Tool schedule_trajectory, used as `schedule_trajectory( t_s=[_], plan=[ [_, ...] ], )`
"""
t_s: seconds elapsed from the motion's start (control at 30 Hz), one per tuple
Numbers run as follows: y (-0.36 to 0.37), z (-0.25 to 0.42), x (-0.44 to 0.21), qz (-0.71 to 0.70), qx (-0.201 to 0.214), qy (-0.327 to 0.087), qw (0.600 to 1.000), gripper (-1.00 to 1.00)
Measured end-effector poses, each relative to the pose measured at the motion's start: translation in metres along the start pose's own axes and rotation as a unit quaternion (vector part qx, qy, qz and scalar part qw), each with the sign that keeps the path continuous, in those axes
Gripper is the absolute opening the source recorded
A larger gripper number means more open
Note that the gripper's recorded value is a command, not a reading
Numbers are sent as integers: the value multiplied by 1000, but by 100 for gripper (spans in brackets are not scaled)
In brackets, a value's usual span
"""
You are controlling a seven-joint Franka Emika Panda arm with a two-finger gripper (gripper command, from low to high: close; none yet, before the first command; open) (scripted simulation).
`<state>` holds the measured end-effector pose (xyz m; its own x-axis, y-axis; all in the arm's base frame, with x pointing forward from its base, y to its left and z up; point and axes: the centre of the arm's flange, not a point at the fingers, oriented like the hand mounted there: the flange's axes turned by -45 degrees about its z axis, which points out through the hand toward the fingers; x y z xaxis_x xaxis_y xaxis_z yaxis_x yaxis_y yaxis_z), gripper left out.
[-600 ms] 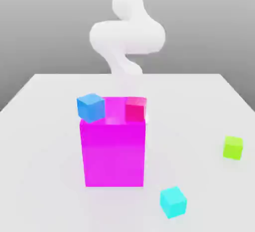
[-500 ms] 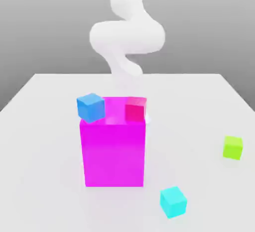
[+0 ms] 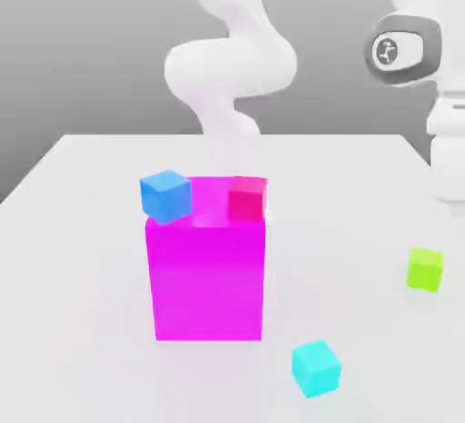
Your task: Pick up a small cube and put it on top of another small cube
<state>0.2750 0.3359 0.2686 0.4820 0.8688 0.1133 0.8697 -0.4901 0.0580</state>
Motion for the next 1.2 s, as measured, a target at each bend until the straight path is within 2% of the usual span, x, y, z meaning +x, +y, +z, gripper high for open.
schedule_trajectory(
  t_s=[0.13, 0.3, 0.33, 0.57, 0.77, 0.97, 1.2],
  plan=[
    [-64, 62, -29, -80, 30, -47, 995, 0],
    [-73, 115, -38, -87, 35, -53, 994, 0],
    [-73, 124, -40, -87, 35, -53, 994, -100],
    [-74, 126, -40, -87, 34, -53, 994, -100],
    [-69, 72, -34, -87, 34, -54, 994, -100],
    [78, 53, -45, 15, 24, -60, 998, -100],
    [237, 28, -123, 128, 21, -61, 990, -100]
  ],
)
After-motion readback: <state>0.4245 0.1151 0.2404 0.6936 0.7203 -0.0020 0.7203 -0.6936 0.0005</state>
